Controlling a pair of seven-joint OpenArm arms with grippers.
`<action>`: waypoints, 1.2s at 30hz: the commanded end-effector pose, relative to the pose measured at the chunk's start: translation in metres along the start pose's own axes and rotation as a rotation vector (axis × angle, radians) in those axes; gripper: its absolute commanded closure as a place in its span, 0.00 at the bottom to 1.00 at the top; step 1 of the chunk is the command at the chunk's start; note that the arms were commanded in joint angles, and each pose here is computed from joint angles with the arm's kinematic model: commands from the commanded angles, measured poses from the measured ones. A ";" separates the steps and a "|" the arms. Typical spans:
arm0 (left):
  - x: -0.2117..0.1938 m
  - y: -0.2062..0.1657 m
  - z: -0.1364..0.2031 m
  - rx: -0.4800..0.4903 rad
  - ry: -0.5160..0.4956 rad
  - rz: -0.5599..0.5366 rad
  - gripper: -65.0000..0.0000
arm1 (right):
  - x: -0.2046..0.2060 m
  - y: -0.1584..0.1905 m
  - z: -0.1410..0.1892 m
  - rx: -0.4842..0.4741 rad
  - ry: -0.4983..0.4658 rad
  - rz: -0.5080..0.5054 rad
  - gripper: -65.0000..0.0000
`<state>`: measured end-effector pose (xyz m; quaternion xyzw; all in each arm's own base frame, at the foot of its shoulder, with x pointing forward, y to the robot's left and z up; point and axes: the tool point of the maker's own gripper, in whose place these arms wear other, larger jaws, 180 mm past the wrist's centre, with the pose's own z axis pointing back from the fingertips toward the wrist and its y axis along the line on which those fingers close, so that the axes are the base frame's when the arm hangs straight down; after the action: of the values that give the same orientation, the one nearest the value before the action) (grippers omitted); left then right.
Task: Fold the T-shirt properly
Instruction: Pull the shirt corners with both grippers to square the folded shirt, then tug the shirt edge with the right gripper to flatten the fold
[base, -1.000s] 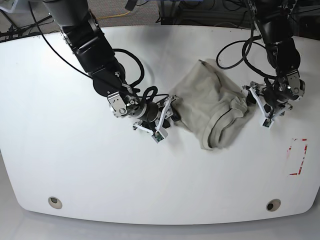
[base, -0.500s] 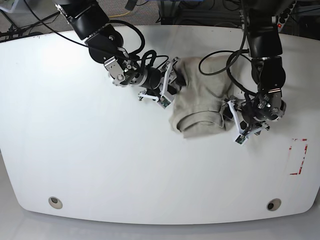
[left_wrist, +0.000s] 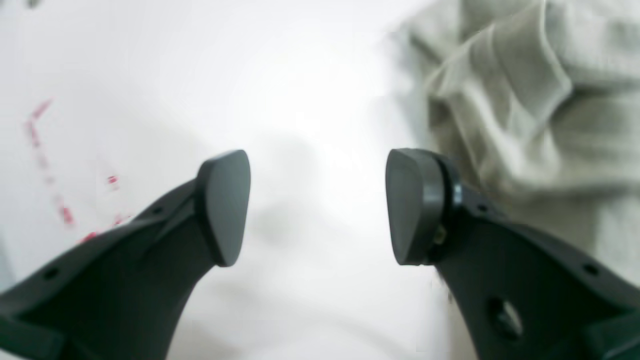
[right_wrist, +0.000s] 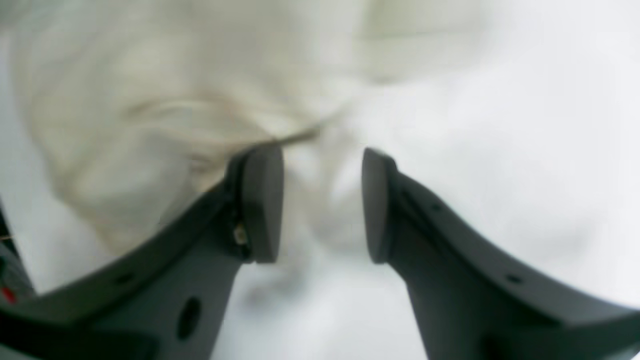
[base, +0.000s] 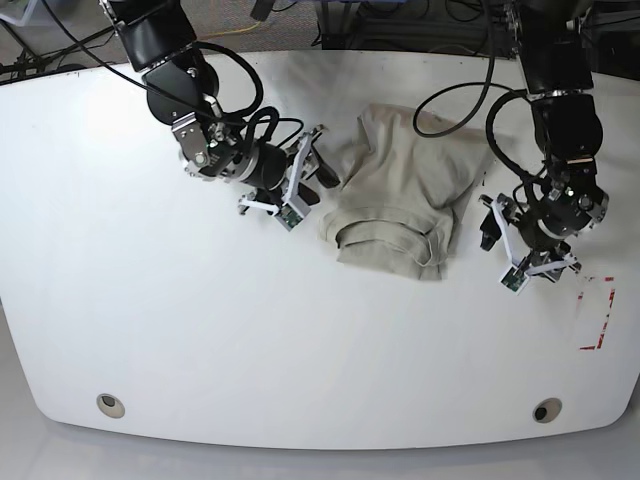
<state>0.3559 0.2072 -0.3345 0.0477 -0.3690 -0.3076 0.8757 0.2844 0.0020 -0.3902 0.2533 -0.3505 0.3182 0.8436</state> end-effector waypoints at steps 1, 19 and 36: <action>0.012 0.001 0.015 0.026 -0.051 -0.039 0.40 | 0.029 -0.010 0.014 -0.002 -0.078 0.025 0.63; -0.052 -0.104 0.044 -0.133 0.036 -0.003 0.40 | 0.080 -0.053 0.004 0.009 -0.052 -0.047 0.30; -0.084 -0.128 0.052 -0.186 0.107 0.015 0.40 | 0.078 -0.027 -0.018 0.262 -0.137 -0.307 0.75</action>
<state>0.2071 0.1598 -0.3959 -0.0224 -0.2774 -0.3293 0.9023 0.3407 0.0199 -0.3703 0.4217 -0.2893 0.2056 0.8344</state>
